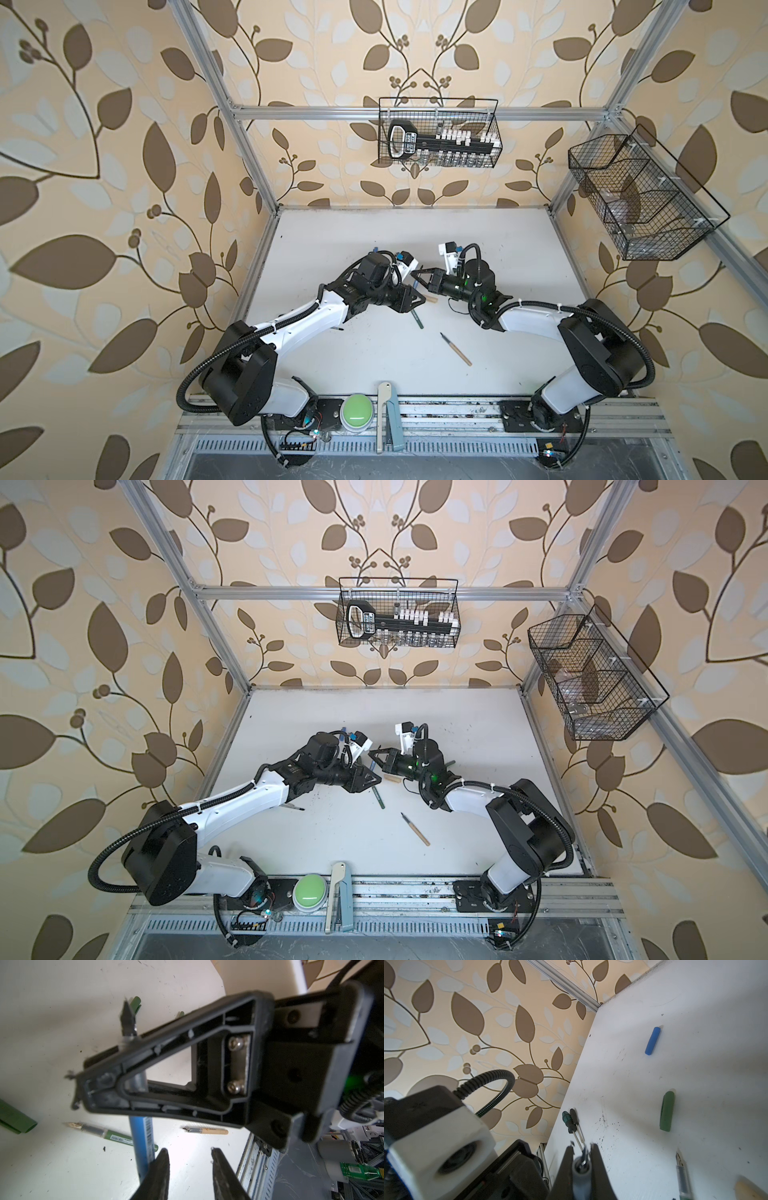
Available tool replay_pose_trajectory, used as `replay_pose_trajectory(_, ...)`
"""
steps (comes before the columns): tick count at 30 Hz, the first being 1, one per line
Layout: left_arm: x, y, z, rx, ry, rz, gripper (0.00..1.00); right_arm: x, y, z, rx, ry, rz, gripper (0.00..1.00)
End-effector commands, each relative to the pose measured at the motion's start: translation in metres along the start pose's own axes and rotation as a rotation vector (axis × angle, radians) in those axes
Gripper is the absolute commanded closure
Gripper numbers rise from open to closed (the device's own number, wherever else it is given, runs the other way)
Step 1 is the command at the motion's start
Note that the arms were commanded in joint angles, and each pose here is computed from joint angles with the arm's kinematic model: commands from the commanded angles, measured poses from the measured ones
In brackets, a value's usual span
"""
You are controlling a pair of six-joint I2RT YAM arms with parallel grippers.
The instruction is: Insert the pens into the pen caps
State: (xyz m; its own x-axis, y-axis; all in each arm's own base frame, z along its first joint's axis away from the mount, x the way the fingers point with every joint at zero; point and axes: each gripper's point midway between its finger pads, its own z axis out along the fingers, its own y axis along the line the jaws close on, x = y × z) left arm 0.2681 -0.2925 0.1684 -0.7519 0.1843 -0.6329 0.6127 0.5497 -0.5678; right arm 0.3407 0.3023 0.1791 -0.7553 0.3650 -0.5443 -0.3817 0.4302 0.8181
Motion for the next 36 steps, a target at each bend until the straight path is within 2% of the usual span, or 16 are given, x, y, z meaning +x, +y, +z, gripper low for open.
replay_pose_trajectory(1, -0.003, 0.015, -0.006, -0.020, -0.029, -0.032, 0.62, 0.002, 0.005, -0.007, 0.009, 0.013, -0.028, 1.00)
replay_pose_trajectory(9, -0.011, 0.022, -0.031, -0.060, -0.083, -0.021, 0.56, -0.009, -0.005, -0.030, 0.132, -0.004, -0.085, 1.00)
replay_pose_trajectory(13, -0.008, 0.024, -0.030, -0.044, -0.077, -0.029, 0.54, -0.015, 0.009, -0.037, 0.098, -0.022, -0.104, 1.00)
replay_pose_trajectory(20, -0.015, -0.009, -0.026, 0.169, -0.086, -0.031, 0.44, -0.015, 0.017, -0.034, 0.043, -0.045, -0.087, 1.00)
replay_pose_trajectory(27, -0.010, -0.017, -0.039, 0.167, -0.093, 0.005, 0.40, -0.015, 0.013, -0.029, 0.036, -0.046, -0.076, 1.00)
replay_pose_trajectory(32, -0.009, -0.020, -0.037, 0.197, -0.079, -0.005, 0.40, -0.014, 0.031, -0.018, -0.068, -0.038, -0.054, 1.00)
replay_pose_trajectory(36, -0.008, -0.019, -0.029, 0.224, -0.059, -0.025, 0.40, -0.010, 0.037, -0.008, -0.095, -0.022, -0.054, 1.00)
